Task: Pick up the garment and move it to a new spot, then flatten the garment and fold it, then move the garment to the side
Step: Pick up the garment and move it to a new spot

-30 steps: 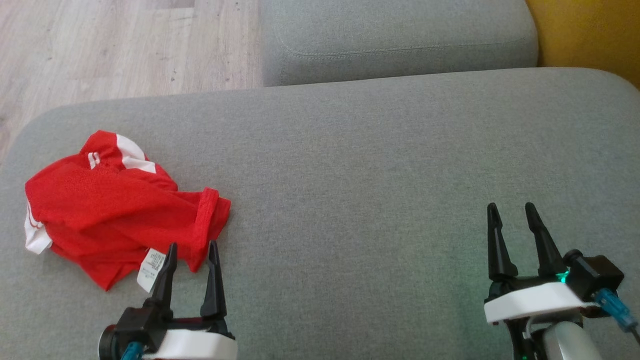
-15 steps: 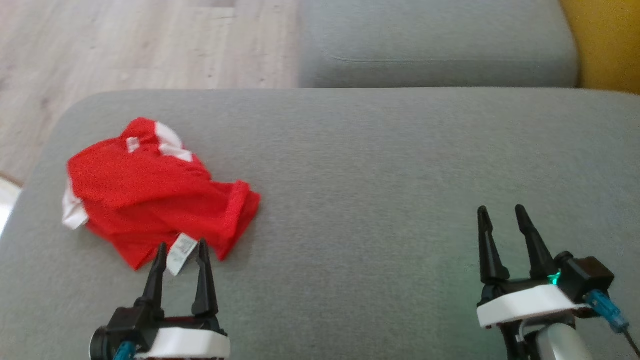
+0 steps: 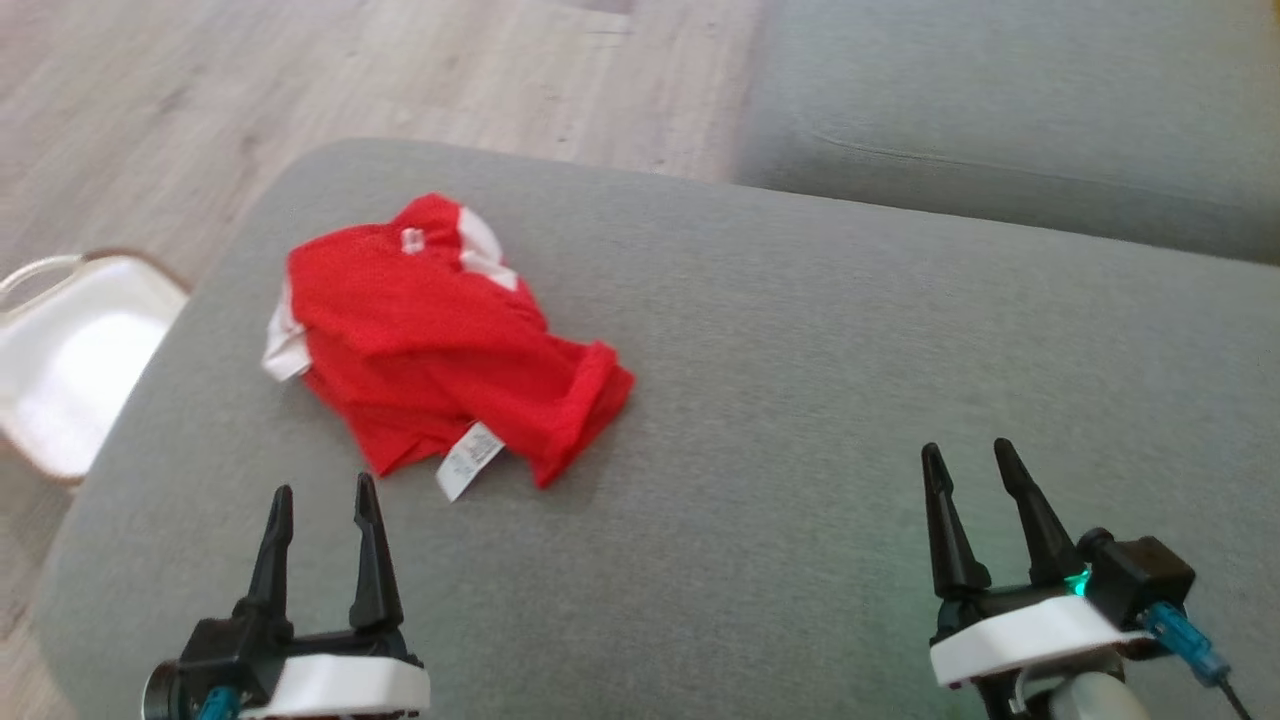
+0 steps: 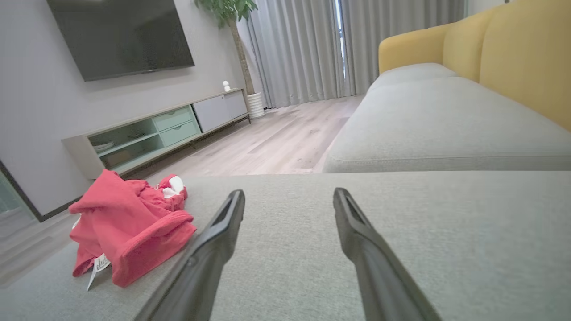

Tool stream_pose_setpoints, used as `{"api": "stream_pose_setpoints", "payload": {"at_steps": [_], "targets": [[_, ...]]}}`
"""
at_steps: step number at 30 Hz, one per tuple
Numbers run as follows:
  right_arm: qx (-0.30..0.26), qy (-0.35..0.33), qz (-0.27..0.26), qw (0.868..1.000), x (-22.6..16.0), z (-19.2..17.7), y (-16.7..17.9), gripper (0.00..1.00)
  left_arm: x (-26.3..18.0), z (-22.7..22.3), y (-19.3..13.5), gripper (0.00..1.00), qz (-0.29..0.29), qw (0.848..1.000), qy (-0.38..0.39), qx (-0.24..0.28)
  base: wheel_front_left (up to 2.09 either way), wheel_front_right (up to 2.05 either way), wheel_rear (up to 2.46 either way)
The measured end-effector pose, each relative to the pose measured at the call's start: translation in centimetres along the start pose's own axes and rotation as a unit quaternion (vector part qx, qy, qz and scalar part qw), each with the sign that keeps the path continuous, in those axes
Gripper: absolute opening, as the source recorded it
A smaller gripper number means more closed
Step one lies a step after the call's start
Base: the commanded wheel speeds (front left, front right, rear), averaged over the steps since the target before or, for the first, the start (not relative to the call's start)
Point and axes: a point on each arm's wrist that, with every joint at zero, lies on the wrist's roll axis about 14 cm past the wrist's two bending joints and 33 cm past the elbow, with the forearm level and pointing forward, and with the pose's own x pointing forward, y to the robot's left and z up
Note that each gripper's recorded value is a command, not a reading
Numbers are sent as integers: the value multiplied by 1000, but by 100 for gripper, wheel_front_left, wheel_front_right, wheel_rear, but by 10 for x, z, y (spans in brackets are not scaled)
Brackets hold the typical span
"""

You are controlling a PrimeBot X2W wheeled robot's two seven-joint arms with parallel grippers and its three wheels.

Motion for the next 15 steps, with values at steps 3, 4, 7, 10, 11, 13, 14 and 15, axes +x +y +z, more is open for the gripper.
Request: {"api": "stream_pose_setpoints", "payload": {"at_steps": [3,4,7,10,11,13,14,15], "targets": [[4,5,19,1000,6,-3,11,100,-6,3,11,100,17,1000,-4,2,0,0,0],[4,7,26,1000,8,-5,16,100,-7,4,14,100,22,1000,-6,4,0,0,0],[5,14,49,999,12,-9,30,100,-12,8,26,100,41,999,-12,5,0,0,0],[9,18,59,998,14,-11,36,100,-15,10,33,100,51,999,-15,5,0,0,0],[10,19,61,998,15,-12,38,100,-16,10,34,100,53,998,-15,5,0,0,0],[10,21,65,998,16,-13,40,100,-17,10,36,100,56,998,-15,6,0,0,0],[10,21,66,998,16,-14,41,100,-17,10,37,100,57,998,-15,6,0,0,0],[11,22,68,997,16,-14,42,100,-17,11,37,100,58,998,-15,6,0,0,0]]}}
